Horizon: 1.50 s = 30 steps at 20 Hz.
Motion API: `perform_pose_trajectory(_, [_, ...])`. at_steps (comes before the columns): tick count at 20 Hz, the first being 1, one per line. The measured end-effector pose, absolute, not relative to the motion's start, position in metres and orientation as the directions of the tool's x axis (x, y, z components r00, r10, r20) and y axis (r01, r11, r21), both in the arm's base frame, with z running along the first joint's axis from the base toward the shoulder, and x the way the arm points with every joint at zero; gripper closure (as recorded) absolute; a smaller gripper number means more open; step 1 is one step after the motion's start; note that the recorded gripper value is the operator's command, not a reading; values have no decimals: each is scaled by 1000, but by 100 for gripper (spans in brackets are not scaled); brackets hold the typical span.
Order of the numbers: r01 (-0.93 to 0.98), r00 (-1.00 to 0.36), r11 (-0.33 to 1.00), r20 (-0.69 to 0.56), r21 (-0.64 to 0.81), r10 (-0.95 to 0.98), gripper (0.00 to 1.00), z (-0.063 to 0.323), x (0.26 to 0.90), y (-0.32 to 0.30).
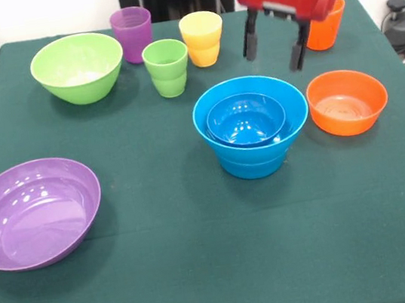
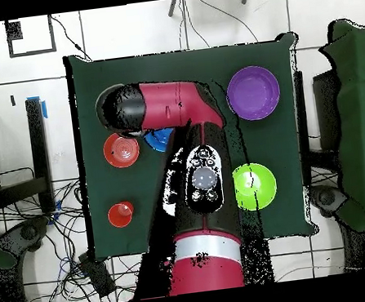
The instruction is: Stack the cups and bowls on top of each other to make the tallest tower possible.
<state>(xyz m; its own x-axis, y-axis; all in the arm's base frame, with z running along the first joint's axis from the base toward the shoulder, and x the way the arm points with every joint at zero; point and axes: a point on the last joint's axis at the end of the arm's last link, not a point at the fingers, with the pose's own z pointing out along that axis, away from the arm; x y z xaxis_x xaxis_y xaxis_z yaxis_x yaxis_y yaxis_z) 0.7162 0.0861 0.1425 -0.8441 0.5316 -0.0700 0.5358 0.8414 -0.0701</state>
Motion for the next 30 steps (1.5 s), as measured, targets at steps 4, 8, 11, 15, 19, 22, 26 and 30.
perform_pose_trajectory(4, [544, -839, 837, -62, -63, 540, 0, 161, 718, 88])
perform_pose_trajectory(8, [546, -837, 836, -67, -51, 542, 0, 169, 719, 92])
perform_pose_trajectory(11, [542, -840, 839, -59, -46, 539, 0, 166, 719, 101])
perform_pose_trajectory(15, [528, -849, 848, -45, -45, 526, 0, 159, 716, 119])
perform_pose_trajectory(19, [504, -864, 862, -38, -45, 503, 0, 145, 715, 141])
perform_pose_trajectory(22, [489, -872, 871, -34, -45, 488, 0, 134, 712, 155])
perform_pose_trajectory(26, [468, -884, 882, -17, -46, 468, 0, 118, 706, 178])
perform_pose_trajectory(30, [461, -887, 886, -4, -46, 461, 0, 110, 702, 191])
